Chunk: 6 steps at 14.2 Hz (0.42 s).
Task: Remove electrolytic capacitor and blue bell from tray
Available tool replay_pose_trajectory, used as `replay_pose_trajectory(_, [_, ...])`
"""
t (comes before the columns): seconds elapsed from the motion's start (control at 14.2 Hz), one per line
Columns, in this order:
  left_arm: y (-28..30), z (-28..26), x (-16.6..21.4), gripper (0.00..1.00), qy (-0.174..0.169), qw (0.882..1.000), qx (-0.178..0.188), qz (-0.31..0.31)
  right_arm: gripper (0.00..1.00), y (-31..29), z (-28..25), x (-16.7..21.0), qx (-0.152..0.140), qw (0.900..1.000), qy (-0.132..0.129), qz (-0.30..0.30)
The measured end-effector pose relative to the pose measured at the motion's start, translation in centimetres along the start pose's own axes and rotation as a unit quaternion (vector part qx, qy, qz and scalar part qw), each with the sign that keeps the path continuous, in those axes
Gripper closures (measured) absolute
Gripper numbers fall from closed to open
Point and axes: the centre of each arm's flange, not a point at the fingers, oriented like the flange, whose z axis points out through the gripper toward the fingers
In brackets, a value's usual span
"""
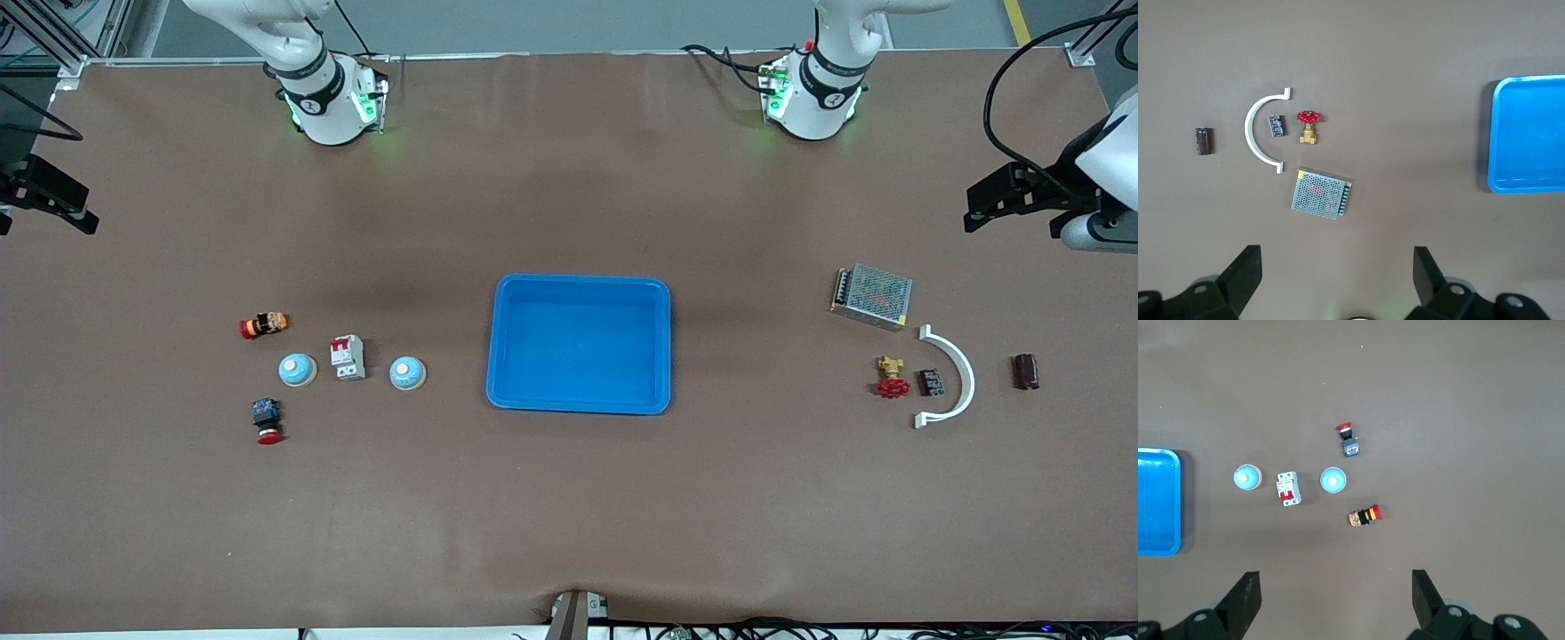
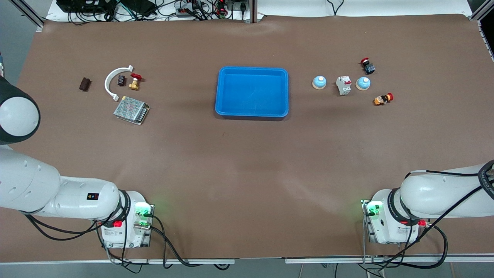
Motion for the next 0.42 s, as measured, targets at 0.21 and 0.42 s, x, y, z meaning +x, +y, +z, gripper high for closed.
replay_pose_trajectory(0.21, [-0.02, 0.02, 0.0, 0.0, 0.0, 1.0, 0.001, 0.005, 0.0, 0.0, 0.0, 0.0, 0.0, 1.0, 0.0, 0.0])
replay_pose_trajectory(0.42, [-0.02, 0.02, 0.0, 0.0, 0.0, 1.0, 0.001, 0.005, 0.0, 0.0, 0.0, 0.0, 0.0, 1.0, 0.0, 0.0])
